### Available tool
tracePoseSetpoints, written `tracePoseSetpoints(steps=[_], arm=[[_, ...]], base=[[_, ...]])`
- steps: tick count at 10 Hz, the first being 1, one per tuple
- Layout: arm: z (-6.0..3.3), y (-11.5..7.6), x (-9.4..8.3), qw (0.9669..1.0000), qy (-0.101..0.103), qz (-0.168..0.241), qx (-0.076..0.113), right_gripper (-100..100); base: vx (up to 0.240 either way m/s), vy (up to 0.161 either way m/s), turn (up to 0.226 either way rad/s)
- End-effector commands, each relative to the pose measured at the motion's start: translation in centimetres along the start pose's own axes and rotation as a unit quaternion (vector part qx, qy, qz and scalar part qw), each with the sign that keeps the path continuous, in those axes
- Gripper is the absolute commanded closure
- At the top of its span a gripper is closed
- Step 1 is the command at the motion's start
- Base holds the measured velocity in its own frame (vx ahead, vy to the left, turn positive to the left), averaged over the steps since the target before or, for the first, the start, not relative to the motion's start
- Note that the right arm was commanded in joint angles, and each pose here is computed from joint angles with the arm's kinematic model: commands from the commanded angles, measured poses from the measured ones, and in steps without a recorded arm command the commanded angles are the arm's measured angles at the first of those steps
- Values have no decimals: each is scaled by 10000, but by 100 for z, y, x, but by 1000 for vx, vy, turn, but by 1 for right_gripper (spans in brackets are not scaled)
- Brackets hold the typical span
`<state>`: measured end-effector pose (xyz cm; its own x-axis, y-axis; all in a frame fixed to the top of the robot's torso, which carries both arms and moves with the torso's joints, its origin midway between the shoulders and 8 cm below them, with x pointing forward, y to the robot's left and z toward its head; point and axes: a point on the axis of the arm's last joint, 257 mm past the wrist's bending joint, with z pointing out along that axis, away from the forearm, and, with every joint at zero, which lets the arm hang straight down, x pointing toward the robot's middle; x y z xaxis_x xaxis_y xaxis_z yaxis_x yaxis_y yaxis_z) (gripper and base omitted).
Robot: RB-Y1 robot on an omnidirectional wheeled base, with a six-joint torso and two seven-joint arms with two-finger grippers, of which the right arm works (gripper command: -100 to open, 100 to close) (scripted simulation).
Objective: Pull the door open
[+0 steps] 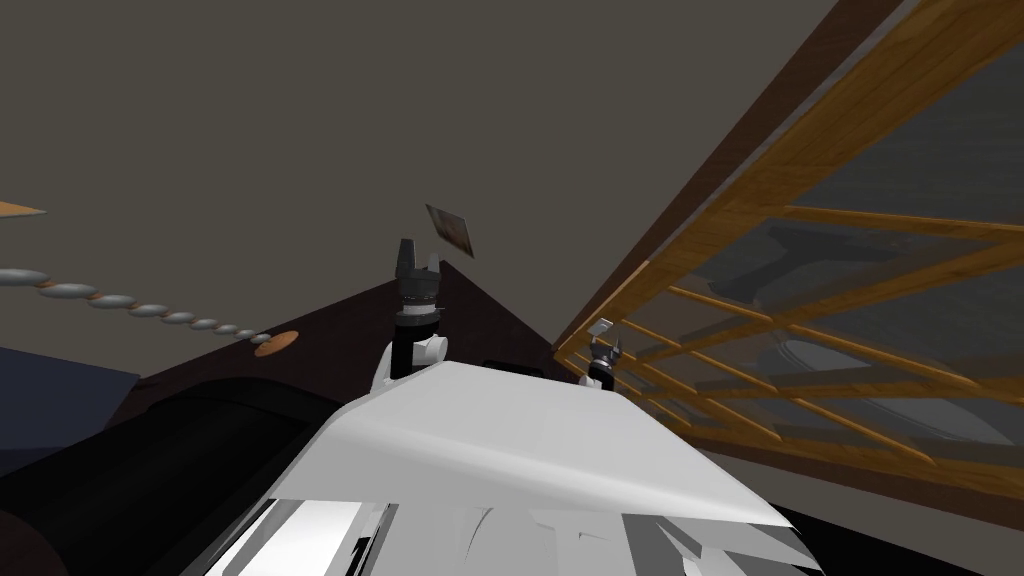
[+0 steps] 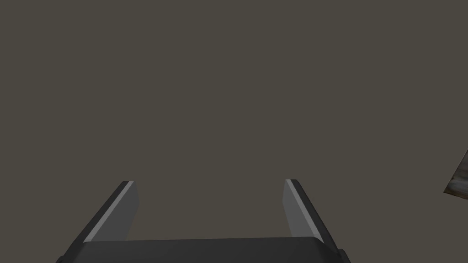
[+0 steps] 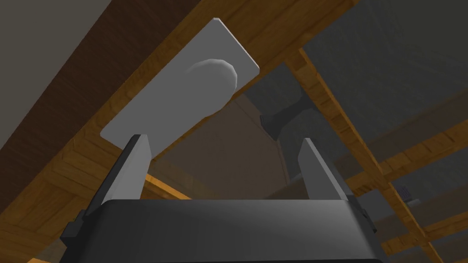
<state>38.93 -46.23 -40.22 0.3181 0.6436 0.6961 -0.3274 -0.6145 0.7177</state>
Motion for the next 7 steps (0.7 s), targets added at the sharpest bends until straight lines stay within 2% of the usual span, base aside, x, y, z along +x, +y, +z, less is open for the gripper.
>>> tracePoseSetpoints(steps=[1, 3, 4, 5, 7], arm=[[13, -34, 38, 9995, -10, 320, -5, -100], [26, -67, 71, 9983, -18, 583, -10, -100], [39, -100, 104, 9967, -25, 810, -14, -100], [39, -100, 104, 9964, -25, 845, -14, -100], [62, -166, 172, 9917, -40, 1285, -21, -100]], base=[[-40, -4, 6], [-51, 0, 9], [-46, 0, 5], [-35, -2, 6], [-47, -4, 9]])
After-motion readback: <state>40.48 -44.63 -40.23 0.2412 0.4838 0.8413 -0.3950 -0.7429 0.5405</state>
